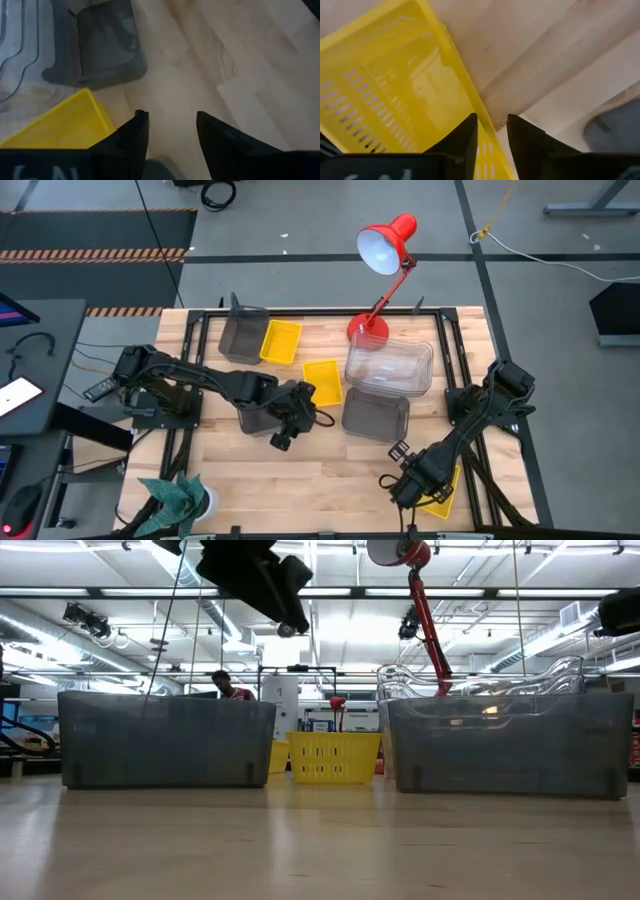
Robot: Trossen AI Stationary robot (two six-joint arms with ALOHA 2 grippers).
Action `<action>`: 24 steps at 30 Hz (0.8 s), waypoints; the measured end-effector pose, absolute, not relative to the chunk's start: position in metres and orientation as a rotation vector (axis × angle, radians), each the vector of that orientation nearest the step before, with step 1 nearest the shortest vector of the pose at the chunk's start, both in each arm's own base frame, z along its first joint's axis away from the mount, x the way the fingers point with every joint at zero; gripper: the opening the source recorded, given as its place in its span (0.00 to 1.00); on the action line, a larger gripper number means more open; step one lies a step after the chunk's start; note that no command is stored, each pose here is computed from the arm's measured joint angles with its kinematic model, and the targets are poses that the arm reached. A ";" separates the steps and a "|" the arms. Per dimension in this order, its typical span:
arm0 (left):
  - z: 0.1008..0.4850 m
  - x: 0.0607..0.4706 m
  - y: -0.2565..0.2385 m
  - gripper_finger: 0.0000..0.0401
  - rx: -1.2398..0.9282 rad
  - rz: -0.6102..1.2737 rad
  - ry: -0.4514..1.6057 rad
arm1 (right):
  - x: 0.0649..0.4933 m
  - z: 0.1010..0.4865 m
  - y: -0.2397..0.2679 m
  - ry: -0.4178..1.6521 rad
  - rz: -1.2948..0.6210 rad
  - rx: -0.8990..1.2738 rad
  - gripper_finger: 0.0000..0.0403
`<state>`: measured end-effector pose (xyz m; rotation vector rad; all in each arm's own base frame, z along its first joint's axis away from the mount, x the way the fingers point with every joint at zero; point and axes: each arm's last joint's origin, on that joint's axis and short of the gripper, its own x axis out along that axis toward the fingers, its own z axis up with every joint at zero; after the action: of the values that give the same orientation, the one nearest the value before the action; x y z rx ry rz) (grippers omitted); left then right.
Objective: Stack baskets by color
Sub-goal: Stack the bottom yellow bin on top of the middle yellow bin
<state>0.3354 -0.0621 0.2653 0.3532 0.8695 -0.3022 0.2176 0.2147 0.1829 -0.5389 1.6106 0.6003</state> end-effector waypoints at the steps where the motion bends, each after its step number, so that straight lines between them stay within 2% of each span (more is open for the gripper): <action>1: 0.266 0.334 -0.062 0.43 0.346 -0.291 0.874 | 0.217 0.183 0.215 1.612 0.605 -0.537 0.24; 8: 0.297 0.308 -0.064 0.43 0.403 -0.199 0.834 | 0.217 0.179 0.217 1.604 0.647 -0.483 0.04; 14: 0.331 0.283 -0.060 0.43 0.403 -0.161 0.703 | 0.222 0.180 0.213 1.640 0.537 -0.339 0.04; 24: 0.284 0.268 -0.058 0.43 0.339 -0.155 0.620 | 0.225 0.217 0.197 1.519 0.428 -0.127 0.02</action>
<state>0.2679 -0.0582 0.2836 0.3386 0.6199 -0.1551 0.2251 0.1968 0.2167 -0.1269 1.5185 0.4279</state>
